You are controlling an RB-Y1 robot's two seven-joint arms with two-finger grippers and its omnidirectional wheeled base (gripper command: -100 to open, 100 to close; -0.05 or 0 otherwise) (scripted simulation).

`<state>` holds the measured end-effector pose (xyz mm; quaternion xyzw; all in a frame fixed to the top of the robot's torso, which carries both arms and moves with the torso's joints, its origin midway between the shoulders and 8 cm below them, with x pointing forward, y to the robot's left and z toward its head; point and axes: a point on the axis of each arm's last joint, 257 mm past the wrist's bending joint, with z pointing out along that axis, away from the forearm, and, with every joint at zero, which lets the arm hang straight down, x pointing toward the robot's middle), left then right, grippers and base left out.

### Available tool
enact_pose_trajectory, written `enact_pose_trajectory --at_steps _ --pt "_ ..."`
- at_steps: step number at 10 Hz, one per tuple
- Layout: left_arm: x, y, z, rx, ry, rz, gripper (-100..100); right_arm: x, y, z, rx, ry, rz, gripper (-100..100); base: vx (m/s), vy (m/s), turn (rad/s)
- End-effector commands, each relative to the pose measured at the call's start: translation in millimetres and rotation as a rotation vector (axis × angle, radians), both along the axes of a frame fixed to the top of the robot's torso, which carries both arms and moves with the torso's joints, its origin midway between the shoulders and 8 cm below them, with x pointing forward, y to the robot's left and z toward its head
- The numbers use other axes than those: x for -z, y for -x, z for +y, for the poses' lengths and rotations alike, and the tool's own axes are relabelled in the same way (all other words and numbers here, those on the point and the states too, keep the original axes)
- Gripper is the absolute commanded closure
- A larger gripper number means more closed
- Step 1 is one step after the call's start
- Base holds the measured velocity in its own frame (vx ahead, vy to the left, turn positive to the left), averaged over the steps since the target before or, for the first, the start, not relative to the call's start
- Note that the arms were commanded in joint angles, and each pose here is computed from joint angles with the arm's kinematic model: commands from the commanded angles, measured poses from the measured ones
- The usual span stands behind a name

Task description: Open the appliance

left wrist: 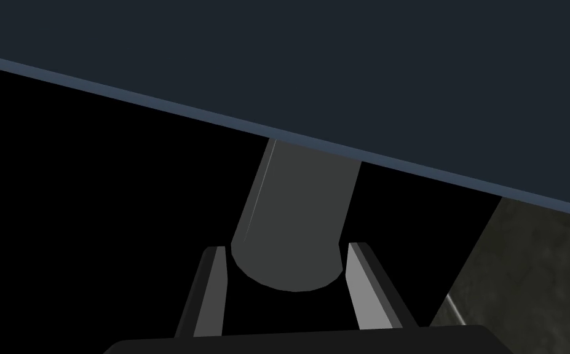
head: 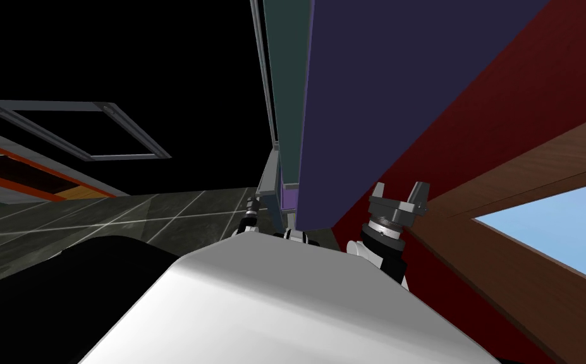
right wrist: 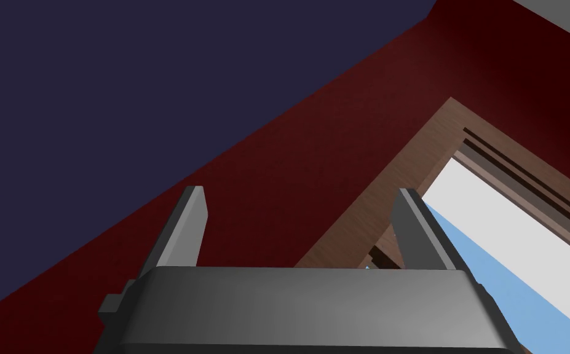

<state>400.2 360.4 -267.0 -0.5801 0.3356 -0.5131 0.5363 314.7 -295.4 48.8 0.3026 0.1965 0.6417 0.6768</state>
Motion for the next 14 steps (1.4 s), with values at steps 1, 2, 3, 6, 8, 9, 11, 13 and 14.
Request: enact_pose_trajectory --at_steps 1,2,3,6,8,9,11,13,14 --pt "0.8 0.2 1.7 0.001 0.001 0.005 100 0.0 0.0 0 0.000 0.000 0.000 0 -0.038 0.100 0.009" --pt "2.0 0.6 4.3 0.002 0.001 0.009 100 0.0 0.0 0 0.000 0.000 0.000 0 -0.035 0.104 0.017" --pt "4.6 1.3 5.7 0.002 0.003 0.016 100 0.0 0.0 0 0.000 0.000 0.000 0 -0.072 0.159 -0.002" --pt "10.9 3.3 9.3 0.002 0.007 0.032 100 0.0 0.0 0 0.000 0.000 0.000 0 -0.041 0.170 0.007" --pt "2.4 0.1 10.3 0.005 0.000 0.009 100 0.0 0.0 0 0.000 0.000 0.000 0 -0.040 0.095 0.009" --pt "4.9 0.8 11.7 0.005 0.002 0.016 100 0.0 0.0 0 0.000 0.000 0.000 0 -0.052 0.198 0.006" --pt "10.0 2.4 14.6 0.005 0.006 0.030 100 0.0 0.0 0 0.000 0.000 0.000 0 -0.060 0.220 0.002" --pt "-9.9 1.4 18.4 0.005 -0.003 0.006 -100 0.1 0.0 0 0.000 0.000 0.000 0 -0.005 0.030 -0.005" --pt "-15.8 2.7 20.9 0.004 -0.004 0.006 -100 0.0 0.0 0 0.000 0.000 0.000 0 0.030 -0.061 0.047"
